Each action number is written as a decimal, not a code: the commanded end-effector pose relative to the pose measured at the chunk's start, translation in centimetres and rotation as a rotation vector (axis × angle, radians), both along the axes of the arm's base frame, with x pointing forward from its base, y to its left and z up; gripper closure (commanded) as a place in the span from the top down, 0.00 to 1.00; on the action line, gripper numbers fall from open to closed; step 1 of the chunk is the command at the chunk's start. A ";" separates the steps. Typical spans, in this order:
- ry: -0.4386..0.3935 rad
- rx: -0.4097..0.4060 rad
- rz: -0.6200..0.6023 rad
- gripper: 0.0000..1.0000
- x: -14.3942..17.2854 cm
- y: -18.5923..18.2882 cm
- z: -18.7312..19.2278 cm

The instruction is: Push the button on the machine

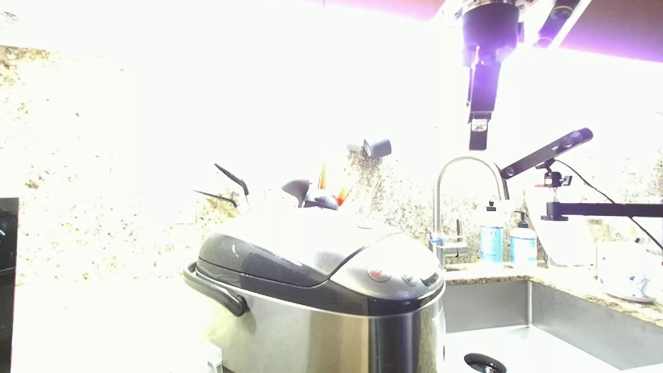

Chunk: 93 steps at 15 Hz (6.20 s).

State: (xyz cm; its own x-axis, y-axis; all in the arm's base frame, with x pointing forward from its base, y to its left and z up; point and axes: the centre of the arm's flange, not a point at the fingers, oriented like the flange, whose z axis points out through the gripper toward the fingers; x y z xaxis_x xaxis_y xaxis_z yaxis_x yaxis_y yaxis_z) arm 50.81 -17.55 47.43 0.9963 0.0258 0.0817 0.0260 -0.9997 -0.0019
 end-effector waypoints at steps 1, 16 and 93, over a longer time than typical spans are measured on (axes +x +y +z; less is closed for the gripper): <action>0.001 0.003 -0.001 0.01 0.0 0.0 0.0; 0.046 -0.039 -0.019 0.00 4.3 -0.3 -3.9; 0.289 -0.166 0.180 0.00 10.0 2.9 -9.6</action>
